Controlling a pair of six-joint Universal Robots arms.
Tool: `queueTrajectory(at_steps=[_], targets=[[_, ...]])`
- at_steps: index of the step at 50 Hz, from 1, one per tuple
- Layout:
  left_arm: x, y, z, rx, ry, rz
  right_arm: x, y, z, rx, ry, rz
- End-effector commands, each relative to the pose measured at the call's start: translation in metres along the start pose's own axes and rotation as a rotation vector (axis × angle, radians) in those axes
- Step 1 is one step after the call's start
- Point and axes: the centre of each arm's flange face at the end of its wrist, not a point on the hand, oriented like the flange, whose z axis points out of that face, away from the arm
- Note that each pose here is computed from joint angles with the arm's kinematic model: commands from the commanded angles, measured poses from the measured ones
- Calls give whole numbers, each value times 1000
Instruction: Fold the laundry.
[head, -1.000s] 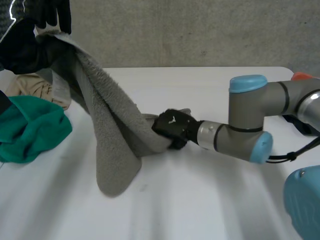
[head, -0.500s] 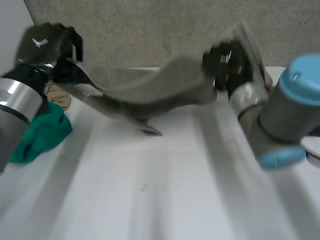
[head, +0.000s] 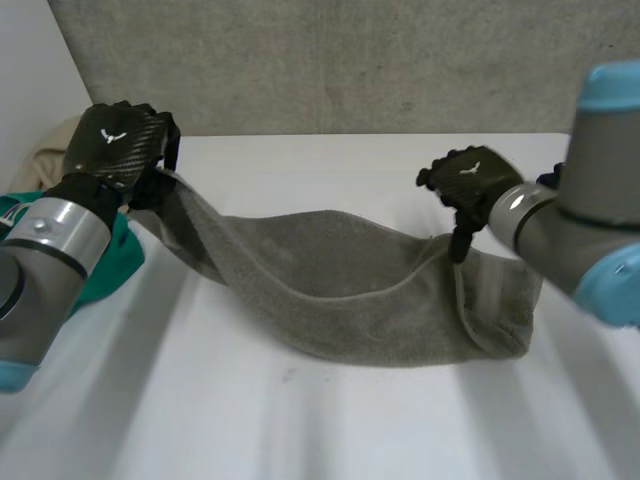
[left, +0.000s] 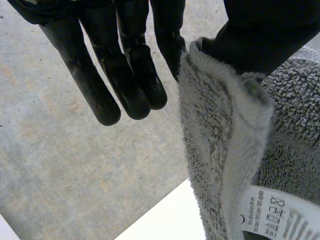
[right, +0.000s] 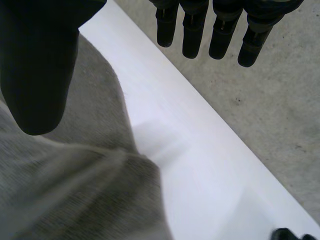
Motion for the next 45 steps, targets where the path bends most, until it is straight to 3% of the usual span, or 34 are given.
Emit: queueTrajectory(at_steps=[1,9,19,23,33,45], targets=[[-7,-7,-18,13,-11,-23,28,17,14,-112,-24,-88],[-8,-14,-32,28,-15,-54,18,33,20,-201,-50,-2],[-7,-13,-46,-13,-24,-63,3,19,16,-161,-6,335],[-8,-12,-50,-47,-29,-73,-12,17,12,-161,-10,397],[-10,-11,-54,-69,-37,-80,-41,42,40,-191,47,237],[-12,-12,-54,-69,-42,-73,-38,72,68,-240,132,50]])
